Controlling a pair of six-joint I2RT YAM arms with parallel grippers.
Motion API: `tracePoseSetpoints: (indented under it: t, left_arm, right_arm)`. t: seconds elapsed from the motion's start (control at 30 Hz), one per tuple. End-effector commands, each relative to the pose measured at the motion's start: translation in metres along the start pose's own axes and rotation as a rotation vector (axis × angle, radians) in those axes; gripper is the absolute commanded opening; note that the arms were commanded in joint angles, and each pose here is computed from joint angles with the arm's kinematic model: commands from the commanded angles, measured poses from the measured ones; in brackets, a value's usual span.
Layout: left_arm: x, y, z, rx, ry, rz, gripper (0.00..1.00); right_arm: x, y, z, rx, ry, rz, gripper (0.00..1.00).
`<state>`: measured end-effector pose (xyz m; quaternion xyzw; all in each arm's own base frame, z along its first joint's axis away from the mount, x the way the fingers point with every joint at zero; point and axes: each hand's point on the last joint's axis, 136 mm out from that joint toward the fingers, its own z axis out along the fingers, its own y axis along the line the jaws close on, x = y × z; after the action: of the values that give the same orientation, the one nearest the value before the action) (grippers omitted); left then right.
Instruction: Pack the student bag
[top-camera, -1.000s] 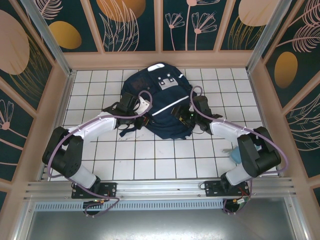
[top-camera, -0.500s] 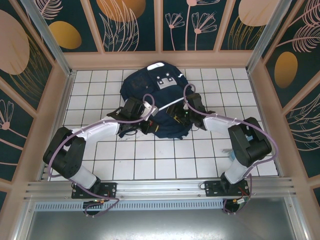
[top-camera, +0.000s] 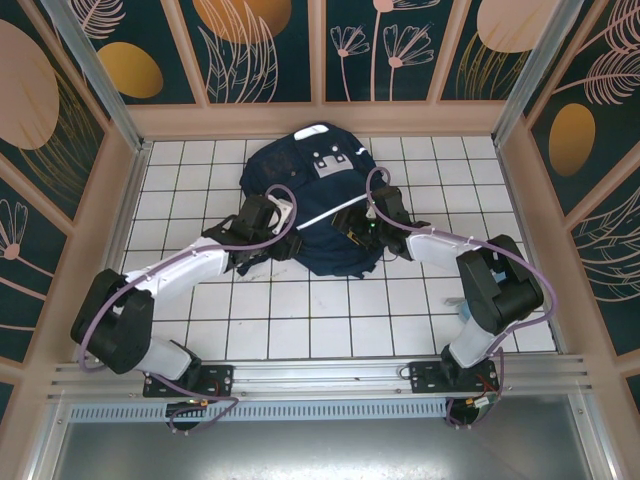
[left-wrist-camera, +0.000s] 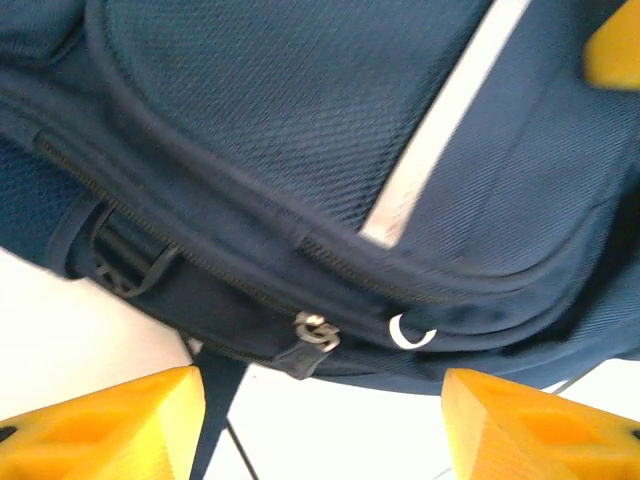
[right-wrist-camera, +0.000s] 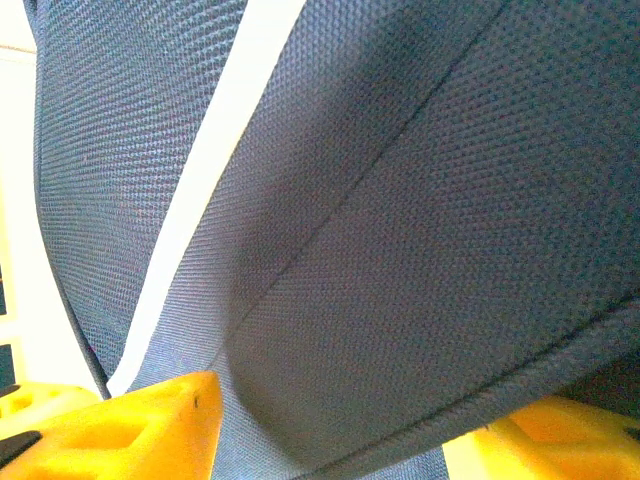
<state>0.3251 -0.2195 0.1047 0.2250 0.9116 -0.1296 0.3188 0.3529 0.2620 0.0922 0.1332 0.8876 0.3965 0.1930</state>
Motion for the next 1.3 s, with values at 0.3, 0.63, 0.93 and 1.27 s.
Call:
tracePoseSetpoints:
  t: [0.3, 0.63, 0.93, 1.27]
  left_arm:
    - [0.02, 0.019, 0.037, -0.072, 0.085, 0.085, 0.52]
    - [0.005, 0.014, 0.036, -0.047, 0.043, 0.102, 0.42]
    - [0.005, 0.0, 0.019, 0.032, 0.029, 0.127, 0.1]
    - [0.011, -0.023, 0.002, 0.165, 0.025, 0.078, 0.0]
  right_arm:
    - [-0.015, 0.022, -0.01, -0.035, -0.052, -0.049, 0.59]
    - [-0.015, 0.02, -0.009, -0.029, -0.049, -0.044, 0.59]
    - [-0.014, 0.018, -0.008, -0.024, -0.048, -0.043, 0.59]
    - [-0.022, 0.022, -0.003, -0.022, -0.061, -0.053, 0.59]
